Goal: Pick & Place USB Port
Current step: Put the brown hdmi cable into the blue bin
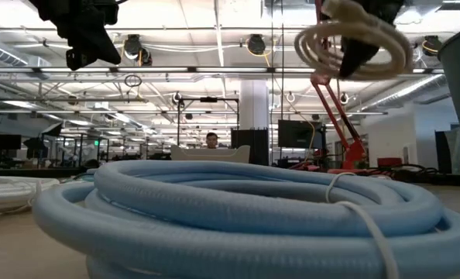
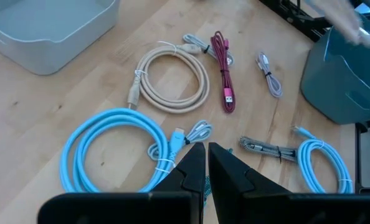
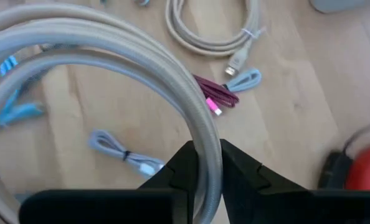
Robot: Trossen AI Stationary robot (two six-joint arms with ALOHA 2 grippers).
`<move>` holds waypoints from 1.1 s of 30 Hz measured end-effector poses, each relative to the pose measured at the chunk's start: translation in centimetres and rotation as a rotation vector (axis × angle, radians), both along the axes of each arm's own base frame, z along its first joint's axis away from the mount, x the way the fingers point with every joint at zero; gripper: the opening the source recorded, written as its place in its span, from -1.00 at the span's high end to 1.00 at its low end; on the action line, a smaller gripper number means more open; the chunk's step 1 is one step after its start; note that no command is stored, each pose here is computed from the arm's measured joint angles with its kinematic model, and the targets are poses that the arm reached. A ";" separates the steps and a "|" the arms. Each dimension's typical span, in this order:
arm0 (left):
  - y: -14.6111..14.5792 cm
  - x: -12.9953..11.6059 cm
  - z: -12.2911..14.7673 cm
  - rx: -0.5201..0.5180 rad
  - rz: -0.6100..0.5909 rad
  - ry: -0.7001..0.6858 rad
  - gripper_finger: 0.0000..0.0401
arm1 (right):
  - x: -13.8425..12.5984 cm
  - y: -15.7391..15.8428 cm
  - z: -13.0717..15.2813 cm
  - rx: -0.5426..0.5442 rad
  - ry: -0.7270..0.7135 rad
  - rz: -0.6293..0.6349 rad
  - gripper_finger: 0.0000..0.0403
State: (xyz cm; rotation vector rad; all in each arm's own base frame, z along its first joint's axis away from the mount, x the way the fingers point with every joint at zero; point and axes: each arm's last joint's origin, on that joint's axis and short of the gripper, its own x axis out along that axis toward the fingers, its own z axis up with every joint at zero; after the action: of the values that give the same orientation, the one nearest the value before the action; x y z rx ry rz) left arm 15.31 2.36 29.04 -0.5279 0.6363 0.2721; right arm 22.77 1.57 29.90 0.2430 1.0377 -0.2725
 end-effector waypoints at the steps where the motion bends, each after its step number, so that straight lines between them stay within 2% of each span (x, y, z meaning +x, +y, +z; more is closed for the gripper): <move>1: 0.0 0.0 0.0 0.000 0.000 0.000 0.89 | -0.2 0.1 0.6 0.025 0.007 -0.026 0.78; 5: 0.0 0.0 0.0 0.004 -0.004 0.001 0.89 | -1.2 1.1 2.3 0.103 0.058 -0.116 0.78; 9: 0.0 0.0 0.0 0.017 -0.014 0.003 0.89 | -2.4 2.4 2.7 0.165 0.129 -0.215 0.79; 14: 0.0 0.0 0.0 0.025 -0.020 0.004 0.89 | -3.6 4.8 2.6 0.288 0.227 -0.275 0.81; 18: 0.0 0.0 0.0 0.034 -0.028 0.006 0.89 | -4.5 7.0 2.6 0.358 0.253 -0.295 0.80; 27: 0.0 -0.1 -0.1 0.019 -0.020 0.020 0.89 | -7.8 12.0 2.6 0.439 0.312 -0.358 0.81; 33: -0.2 -0.1 -0.1 -0.026 0.001 0.011 0.89 | -9.8 15.0 2.0 0.443 0.348 -0.379 0.81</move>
State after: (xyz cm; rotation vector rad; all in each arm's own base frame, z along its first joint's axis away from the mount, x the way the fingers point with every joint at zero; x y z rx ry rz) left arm 15.25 2.19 28.94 -0.5516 0.6515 0.2679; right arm 13.01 16.53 31.91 0.8198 1.3907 -0.4349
